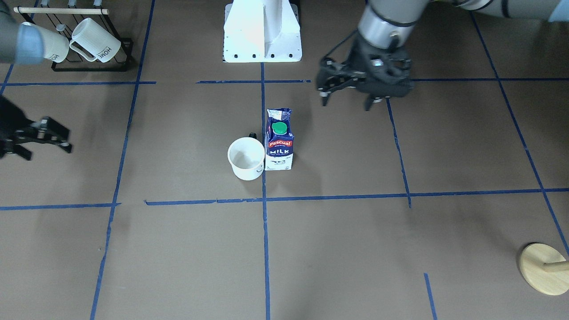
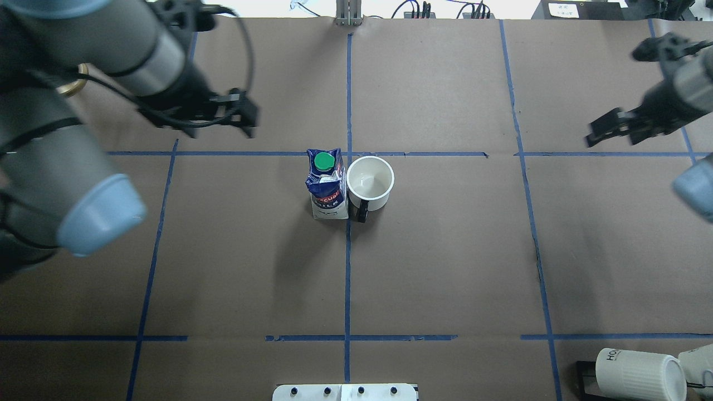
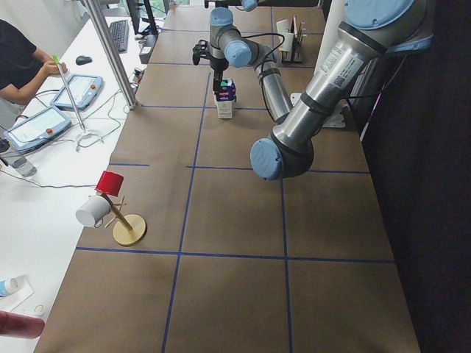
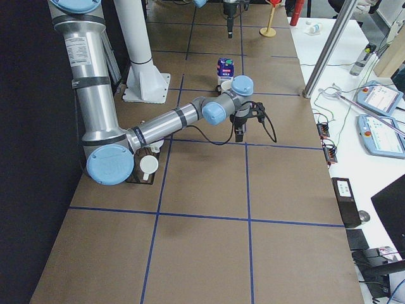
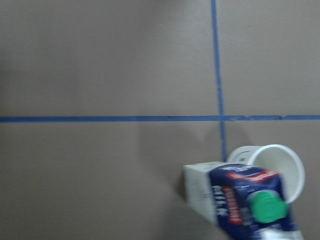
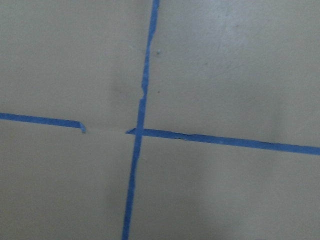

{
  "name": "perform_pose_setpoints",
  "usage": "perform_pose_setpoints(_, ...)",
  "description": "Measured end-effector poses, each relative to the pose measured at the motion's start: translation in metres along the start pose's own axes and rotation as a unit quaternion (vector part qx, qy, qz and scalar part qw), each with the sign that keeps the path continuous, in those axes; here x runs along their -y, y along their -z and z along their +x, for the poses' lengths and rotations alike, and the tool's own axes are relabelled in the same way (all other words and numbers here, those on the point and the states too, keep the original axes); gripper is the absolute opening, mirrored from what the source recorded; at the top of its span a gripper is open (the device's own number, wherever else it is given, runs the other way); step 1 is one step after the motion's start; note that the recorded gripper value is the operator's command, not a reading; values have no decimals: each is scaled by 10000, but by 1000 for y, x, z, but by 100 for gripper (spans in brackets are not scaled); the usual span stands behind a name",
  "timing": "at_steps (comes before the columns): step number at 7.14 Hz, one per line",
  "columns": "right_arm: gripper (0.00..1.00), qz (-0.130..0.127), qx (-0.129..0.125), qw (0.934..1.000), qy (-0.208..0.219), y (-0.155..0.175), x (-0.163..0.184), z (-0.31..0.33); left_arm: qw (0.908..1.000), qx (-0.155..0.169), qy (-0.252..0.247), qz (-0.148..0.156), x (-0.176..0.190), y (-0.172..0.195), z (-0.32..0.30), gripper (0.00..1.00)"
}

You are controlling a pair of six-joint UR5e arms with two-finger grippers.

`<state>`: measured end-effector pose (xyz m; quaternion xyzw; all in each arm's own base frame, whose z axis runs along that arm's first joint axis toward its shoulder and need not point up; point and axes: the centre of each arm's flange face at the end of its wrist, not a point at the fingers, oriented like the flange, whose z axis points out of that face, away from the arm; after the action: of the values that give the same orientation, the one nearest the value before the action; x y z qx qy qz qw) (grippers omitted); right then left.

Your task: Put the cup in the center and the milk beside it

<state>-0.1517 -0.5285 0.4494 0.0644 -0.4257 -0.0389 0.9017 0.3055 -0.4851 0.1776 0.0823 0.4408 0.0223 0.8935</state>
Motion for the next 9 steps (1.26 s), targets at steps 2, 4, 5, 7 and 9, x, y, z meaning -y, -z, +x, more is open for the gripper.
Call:
perform_pose_setpoints(2, 100, -6, -252, 9986, 463, 62, 4, 102, 9945, 463, -895, -276, 0, 8, -171, 100)
perform_pose_setpoints(4, 100, -156, -433, 9961, 758, 115, -16, 215, 9837, 706, -1564, -546, 15, 34, -367, 100)
perform_pose_setpoints(5, 100, -188, -425, 9961, 752, 127, -34, 269, 9804, 655, -1746, -638, 26, 47, -461, 100)
perform_pose_setpoints(7, 100, -225, -347, 9968, 683, 130, -60, 314, 9820, 549, -1655, -729, 32, 59, -564, 100)
perform_pose_setpoints(9, 100, -439, -273, 9966, 636, 105, -61, 307, 9891, 546, -1152, -737, 28, 61, -584, 100)
